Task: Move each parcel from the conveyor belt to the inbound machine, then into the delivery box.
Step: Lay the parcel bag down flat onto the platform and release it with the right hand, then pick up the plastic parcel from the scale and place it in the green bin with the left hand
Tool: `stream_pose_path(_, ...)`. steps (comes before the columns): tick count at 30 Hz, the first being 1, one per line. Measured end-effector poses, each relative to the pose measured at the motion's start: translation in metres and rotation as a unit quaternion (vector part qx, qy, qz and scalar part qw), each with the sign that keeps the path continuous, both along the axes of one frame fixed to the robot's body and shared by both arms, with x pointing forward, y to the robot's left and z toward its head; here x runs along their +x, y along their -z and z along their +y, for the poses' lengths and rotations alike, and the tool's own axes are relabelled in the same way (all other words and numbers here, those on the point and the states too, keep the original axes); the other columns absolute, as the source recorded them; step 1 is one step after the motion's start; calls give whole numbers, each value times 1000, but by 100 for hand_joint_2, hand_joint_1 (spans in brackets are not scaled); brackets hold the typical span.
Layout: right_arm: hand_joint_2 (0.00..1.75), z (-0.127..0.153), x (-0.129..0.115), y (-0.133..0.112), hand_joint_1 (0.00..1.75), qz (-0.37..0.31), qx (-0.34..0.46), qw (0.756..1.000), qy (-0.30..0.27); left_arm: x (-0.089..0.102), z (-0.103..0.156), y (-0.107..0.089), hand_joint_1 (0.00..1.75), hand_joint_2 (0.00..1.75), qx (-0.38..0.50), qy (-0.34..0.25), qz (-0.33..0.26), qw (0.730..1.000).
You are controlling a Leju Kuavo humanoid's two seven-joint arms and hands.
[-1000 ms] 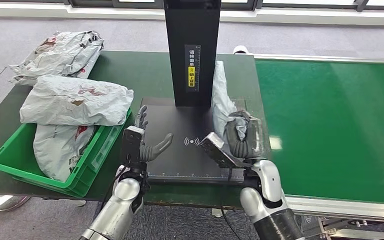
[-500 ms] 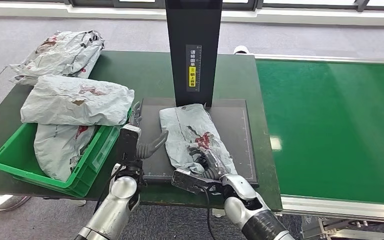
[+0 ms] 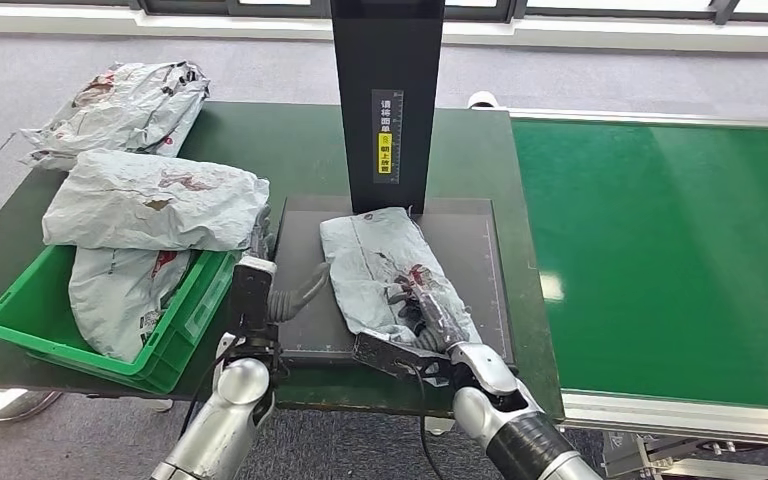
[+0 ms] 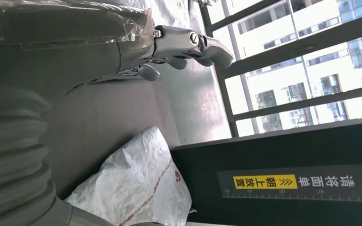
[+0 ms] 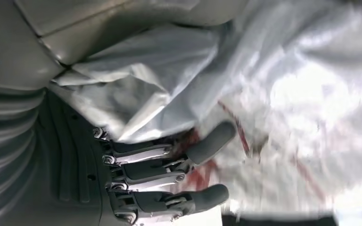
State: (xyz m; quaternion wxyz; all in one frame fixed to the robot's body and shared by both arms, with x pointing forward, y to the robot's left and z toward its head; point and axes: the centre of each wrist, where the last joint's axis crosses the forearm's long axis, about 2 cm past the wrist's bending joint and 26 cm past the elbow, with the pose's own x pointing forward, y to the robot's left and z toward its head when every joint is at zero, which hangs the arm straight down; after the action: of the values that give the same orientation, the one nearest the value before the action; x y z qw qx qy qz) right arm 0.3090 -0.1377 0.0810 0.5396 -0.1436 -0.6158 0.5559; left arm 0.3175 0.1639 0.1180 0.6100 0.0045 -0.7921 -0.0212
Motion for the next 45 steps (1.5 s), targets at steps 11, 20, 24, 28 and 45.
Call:
stream_pose_path(11, 175, -10, -5, -13, 0, -134, 283, 946, 81, -8, -3, 6, 0, 175, 34, 20, -18, 999)
stream_pose_path(20, 175, -20, 1, -17, 0, -97, 413, 896, 130, -10, -13, 15, 0, 175, 58, 56, -15, 997)
stream_pose_path(24, 175, -23, 2, -17, 0, -70, 455, 876, 143, -8, -16, 15, 0, 175, 65, 68, -16, 995)
stream_pose_path(28, 175, -25, 4, -17, 0, -52, 496, 852, 157, -6, -21, 15, 0, 175, 89, 88, -13, 992)
stream_pose_path(45, 175, -44, 16, -26, 0, -67, 514, 834, 190, -10, -49, 58, 175, 175, 406, 260, 105, 870)
